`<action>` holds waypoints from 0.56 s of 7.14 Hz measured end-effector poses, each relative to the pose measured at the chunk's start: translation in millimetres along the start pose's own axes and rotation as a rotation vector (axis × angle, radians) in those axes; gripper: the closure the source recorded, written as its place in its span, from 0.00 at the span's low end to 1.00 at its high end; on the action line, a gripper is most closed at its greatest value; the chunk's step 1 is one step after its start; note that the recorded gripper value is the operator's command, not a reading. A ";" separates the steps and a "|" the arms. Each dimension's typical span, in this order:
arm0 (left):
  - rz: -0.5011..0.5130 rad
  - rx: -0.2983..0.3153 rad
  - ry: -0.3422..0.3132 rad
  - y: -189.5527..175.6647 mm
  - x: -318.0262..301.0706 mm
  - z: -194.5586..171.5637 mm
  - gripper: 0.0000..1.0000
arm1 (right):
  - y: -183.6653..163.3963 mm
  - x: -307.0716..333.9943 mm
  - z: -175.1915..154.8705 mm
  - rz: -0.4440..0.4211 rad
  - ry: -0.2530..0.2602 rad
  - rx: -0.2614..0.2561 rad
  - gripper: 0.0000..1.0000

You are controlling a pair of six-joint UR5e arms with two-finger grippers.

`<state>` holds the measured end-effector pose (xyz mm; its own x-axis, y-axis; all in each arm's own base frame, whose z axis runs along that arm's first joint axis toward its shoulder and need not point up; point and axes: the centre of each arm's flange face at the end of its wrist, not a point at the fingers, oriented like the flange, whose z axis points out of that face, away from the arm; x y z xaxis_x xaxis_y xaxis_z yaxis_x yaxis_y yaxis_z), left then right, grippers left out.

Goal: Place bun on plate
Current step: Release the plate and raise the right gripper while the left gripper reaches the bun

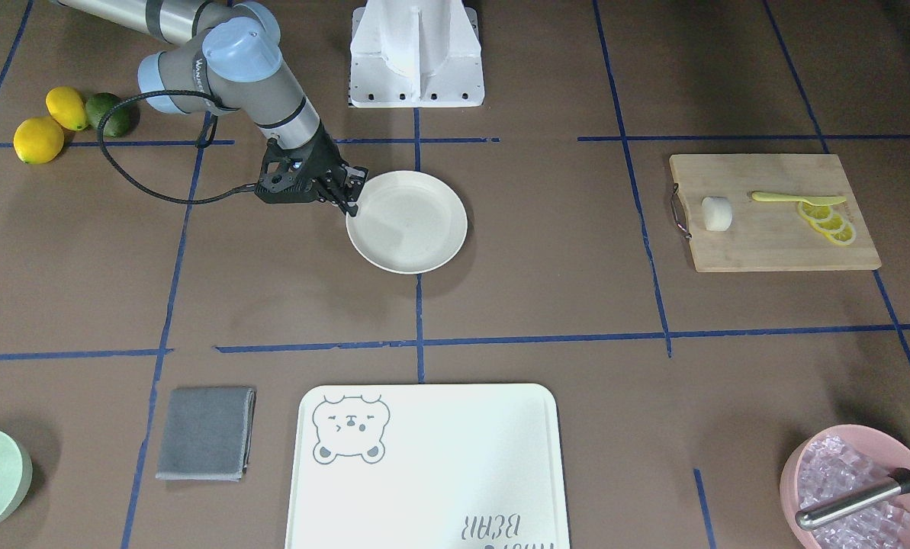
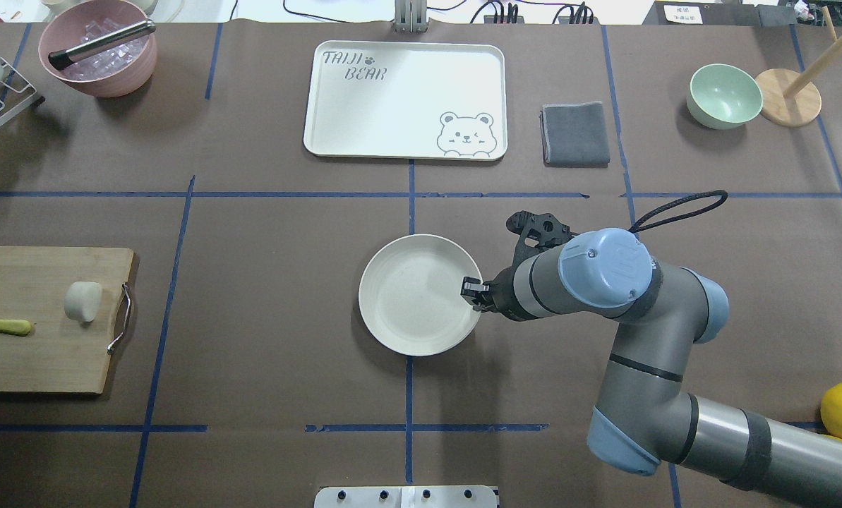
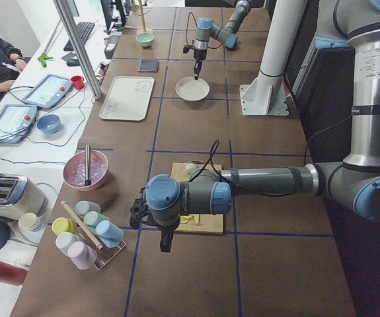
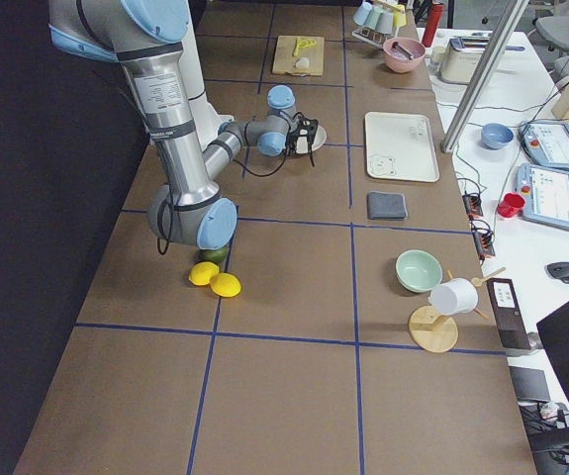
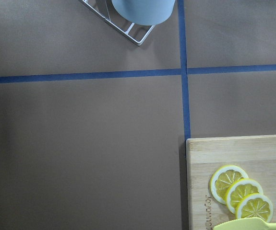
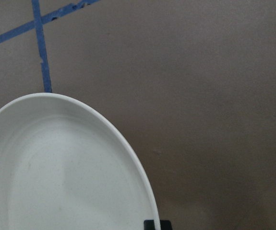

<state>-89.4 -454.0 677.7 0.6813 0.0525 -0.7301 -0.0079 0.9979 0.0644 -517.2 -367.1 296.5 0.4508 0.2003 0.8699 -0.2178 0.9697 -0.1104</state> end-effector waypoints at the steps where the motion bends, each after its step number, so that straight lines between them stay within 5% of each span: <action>1: 0.000 0.000 0.000 -0.1 0.2 -0.2 0.00 | 1.1 0.1 1.5 -0.001 0.002 -0.002 0.00; 4: 0.003 0.004 -0.001 -1.6 2.2 -2.0 0.00 | -0.1 -2.0 -2.2 -0.002 -0.005 0.002 0.00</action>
<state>-89.3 -455.4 674.6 0.6819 0.0552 -0.7294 -0.0067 0.9976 0.0693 -516.2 -367.3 293.7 0.4468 0.1980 0.8725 -0.2185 0.9698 -0.1082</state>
